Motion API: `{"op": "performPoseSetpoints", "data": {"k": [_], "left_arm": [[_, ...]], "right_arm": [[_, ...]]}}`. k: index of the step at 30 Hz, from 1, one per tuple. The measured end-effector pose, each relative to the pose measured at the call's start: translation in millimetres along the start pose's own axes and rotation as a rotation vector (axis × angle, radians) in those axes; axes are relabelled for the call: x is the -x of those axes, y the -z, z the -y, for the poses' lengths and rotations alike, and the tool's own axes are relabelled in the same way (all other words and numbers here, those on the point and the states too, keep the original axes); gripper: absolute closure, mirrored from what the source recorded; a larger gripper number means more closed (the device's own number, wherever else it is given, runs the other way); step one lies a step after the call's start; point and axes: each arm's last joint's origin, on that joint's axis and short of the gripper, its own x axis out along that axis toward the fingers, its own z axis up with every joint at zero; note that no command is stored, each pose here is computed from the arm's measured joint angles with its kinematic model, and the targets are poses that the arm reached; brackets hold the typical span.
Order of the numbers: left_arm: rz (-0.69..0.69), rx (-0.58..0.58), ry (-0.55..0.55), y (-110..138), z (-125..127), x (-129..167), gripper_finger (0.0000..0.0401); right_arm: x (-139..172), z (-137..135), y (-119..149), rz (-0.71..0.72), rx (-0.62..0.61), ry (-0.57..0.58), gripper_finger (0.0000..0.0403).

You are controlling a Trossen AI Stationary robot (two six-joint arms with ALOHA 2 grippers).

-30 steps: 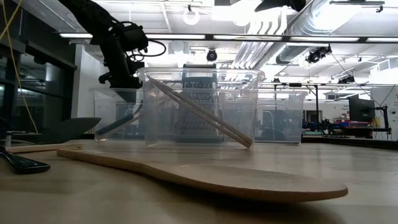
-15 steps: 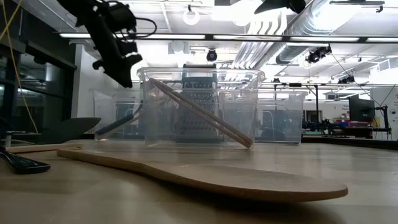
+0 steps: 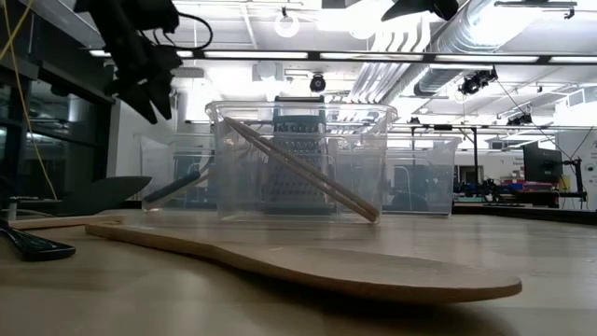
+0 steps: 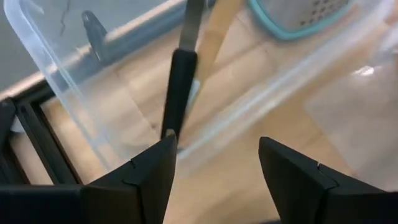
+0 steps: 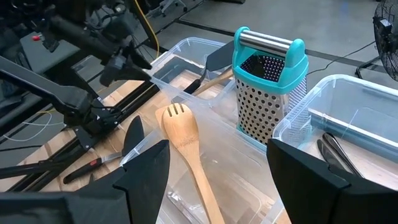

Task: Pick & Place Kitchen Items
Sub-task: Put the black knife into the right transparent bin

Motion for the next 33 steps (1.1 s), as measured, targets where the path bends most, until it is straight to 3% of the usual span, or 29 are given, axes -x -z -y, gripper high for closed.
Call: {"op": "performPoseSetpoints", "data": {"k": [8,19,33], "left_arm": [[-0.019,0.071,0.117,13.7,-1.7,21.3,0.0174],[-0.197,0.229,0.184,37.4,-5.1,35.9,0.0174],[-0.42,0.351,0.142,56.0,-7.3,40.1,0.0174]], "right_arm": [[0.0,-0.4,0.5,-0.015,0.019,-0.016,0.0143],[0.5,-3.0,3.7,-0.109,0.032,-0.124,0.0143],[1.8,-2.7,10.4,-0.238,0.099,-0.216,0.0143]]}}
